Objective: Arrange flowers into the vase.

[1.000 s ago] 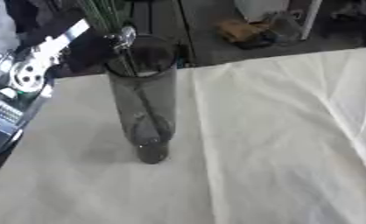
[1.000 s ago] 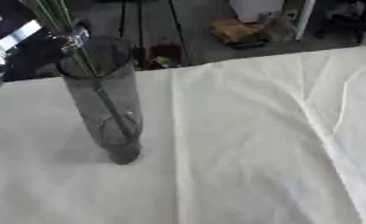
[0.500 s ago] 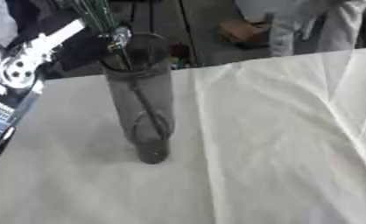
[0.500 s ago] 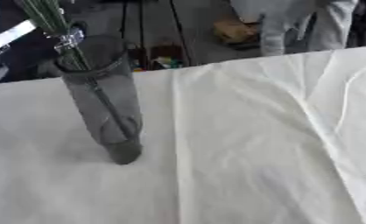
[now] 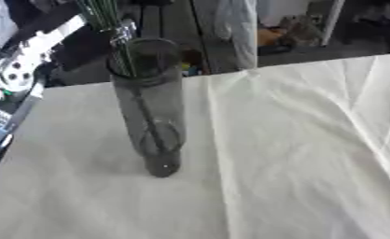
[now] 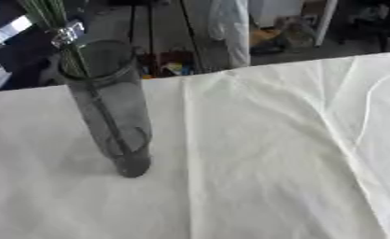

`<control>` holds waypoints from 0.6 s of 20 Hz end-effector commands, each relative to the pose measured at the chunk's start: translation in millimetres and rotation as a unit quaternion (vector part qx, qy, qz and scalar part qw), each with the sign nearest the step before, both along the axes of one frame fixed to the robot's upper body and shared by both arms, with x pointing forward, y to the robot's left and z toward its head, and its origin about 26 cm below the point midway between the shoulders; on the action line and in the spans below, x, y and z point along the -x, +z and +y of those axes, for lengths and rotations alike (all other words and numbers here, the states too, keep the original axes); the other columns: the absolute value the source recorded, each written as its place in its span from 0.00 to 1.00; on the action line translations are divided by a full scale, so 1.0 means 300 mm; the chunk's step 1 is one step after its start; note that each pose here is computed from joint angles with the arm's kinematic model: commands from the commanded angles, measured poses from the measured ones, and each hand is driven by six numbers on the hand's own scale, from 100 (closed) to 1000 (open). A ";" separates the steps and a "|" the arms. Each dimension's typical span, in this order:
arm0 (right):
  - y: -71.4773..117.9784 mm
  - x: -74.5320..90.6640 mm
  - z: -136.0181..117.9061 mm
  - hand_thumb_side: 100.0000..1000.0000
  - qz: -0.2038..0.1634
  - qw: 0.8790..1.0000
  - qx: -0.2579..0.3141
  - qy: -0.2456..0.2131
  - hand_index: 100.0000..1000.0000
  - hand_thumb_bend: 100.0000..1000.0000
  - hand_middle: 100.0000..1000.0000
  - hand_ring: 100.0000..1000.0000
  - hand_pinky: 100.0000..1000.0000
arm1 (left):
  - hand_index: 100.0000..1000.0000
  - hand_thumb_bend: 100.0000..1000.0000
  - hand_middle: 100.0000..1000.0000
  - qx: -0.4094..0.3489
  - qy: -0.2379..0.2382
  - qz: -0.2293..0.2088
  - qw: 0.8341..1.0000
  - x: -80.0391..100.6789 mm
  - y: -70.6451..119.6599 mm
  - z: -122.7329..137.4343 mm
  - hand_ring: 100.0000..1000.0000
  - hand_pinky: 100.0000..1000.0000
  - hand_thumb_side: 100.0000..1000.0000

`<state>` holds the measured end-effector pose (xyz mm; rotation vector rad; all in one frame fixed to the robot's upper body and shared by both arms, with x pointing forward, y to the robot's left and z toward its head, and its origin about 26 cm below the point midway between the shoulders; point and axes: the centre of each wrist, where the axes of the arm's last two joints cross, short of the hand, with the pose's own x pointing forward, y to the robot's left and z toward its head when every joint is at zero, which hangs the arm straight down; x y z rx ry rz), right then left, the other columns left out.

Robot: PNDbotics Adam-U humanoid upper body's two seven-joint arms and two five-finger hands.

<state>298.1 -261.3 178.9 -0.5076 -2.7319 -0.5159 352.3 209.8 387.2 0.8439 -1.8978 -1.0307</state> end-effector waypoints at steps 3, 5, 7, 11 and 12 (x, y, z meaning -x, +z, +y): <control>0.019 0.007 -0.004 1.00 -0.015 1.000 -0.003 -0.001 0.81 0.00 0.47 0.76 0.69 | 1.00 0.00 1.00 -0.002 0.004 -0.018 1.000 0.018 0.046 0.025 0.99 0.80 0.95; 0.019 0.007 -0.005 1.00 -0.016 1.000 -0.004 -0.001 0.81 0.00 0.47 0.76 0.69 | 1.00 0.00 1.00 -0.006 0.003 -0.015 1.000 0.018 0.046 0.028 0.99 0.81 0.95; 0.019 0.007 -0.005 1.00 -0.015 1.000 -0.004 -0.002 0.81 0.00 0.47 0.76 0.69 | 1.00 0.00 1.00 -0.012 -0.001 -0.003 1.000 0.016 0.046 0.033 1.00 0.82 0.96; 0.018 0.007 -0.005 1.00 -0.014 1.000 -0.004 -0.002 0.81 0.00 0.47 0.76 0.69 | 1.00 0.07 1.00 -0.030 -0.011 0.032 0.999 0.010 0.058 0.049 1.00 0.85 0.97; 0.017 0.007 -0.006 1.00 -0.014 1.000 -0.004 -0.002 0.81 0.00 0.47 0.76 0.69 | 1.00 0.10 1.00 -0.034 -0.011 0.040 0.999 0.009 0.063 0.054 1.00 0.85 0.97</control>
